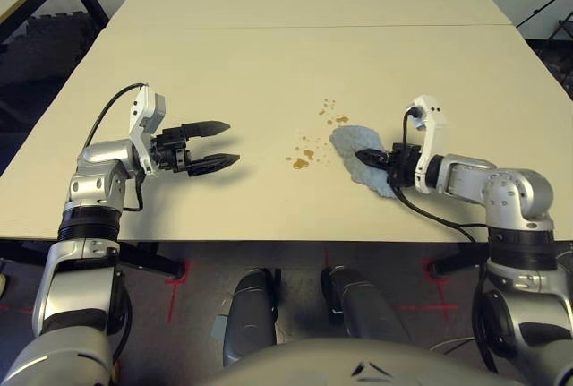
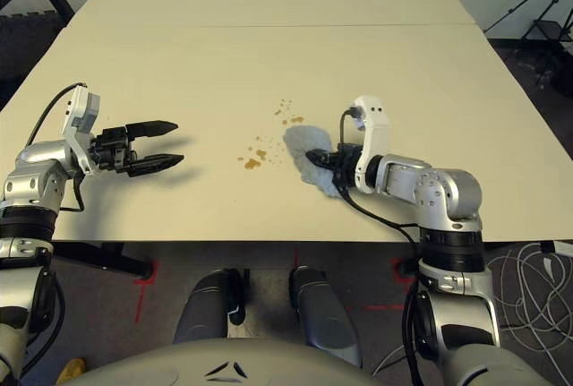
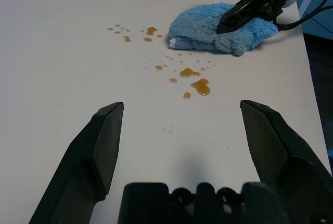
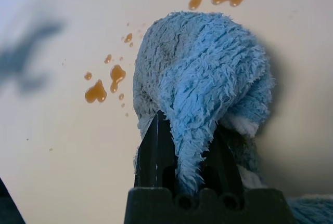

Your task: Wipe the water off the table with a rag.

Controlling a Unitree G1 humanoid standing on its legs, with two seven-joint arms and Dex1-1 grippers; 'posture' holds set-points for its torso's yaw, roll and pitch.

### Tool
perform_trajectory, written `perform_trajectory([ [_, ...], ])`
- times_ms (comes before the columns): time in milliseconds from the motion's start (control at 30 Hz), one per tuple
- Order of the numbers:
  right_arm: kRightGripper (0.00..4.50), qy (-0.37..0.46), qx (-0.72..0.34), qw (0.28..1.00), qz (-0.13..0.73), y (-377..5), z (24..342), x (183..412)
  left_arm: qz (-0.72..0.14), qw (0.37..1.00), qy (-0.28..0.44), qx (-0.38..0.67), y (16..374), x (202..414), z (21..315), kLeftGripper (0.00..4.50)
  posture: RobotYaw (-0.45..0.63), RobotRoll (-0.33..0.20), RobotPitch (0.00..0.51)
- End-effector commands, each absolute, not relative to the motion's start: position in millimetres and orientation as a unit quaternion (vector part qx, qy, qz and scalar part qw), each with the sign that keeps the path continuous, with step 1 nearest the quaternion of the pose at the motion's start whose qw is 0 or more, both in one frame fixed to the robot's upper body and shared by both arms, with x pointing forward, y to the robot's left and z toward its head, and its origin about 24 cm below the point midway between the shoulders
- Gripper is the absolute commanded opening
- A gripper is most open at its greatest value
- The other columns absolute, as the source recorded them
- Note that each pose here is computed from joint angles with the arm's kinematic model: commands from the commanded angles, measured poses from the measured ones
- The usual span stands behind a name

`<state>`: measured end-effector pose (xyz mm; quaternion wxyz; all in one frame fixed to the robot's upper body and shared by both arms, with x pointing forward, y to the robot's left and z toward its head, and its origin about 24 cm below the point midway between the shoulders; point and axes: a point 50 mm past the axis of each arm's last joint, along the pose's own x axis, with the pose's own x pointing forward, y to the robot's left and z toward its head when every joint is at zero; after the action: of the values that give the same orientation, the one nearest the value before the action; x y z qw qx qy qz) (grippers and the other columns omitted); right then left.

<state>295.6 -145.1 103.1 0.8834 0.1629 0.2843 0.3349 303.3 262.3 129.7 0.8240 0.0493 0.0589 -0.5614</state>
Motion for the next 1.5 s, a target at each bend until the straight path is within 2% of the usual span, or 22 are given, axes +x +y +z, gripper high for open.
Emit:
perform_trajectory([
  [33, 0.14, 0.317, 0.162, 0.865, 0.352, -127.3, 87.7, 295.3, -0.567, 0.819, 0.068, 0.06, 263.4, 301.5, 131.9, 4.5, -0.2, 0.0, 0.165],
  [367, 0.14, 0.324, 0.152, 0.836, 0.415, -84.1, 85.4, 297.9, -0.567, 0.819, 0.071, 0.056, 264.0, 298.1, 130.3, 4.5, -0.19, 0.0, 0.165],
  [967, 0.14, 0.341, 0.096, 0.779, 0.517, -24.3, 69.1, 275.0, -0.563, 0.821, 0.074, 0.05, 267.4, 293.3, 130.1, 4.5, -0.17, 0.0, 0.177],
  [1167, 0.14, 0.336, 0.086, 0.789, 0.507, -31.4, 68.8, 282.0, -0.564, 0.821, 0.072, 0.048, 266.4, 291.9, 129.8, 4.5, -0.17, 0.0, 0.172],
  [1500, 0.14, 0.321, 0.078, 0.816, 0.474, -81.9, 88.7, 307.5, -0.567, 0.819, 0.074, 0.046, 264.0, 292.6, 128.3, 4.5, -0.18, 0.0, 0.172],
])
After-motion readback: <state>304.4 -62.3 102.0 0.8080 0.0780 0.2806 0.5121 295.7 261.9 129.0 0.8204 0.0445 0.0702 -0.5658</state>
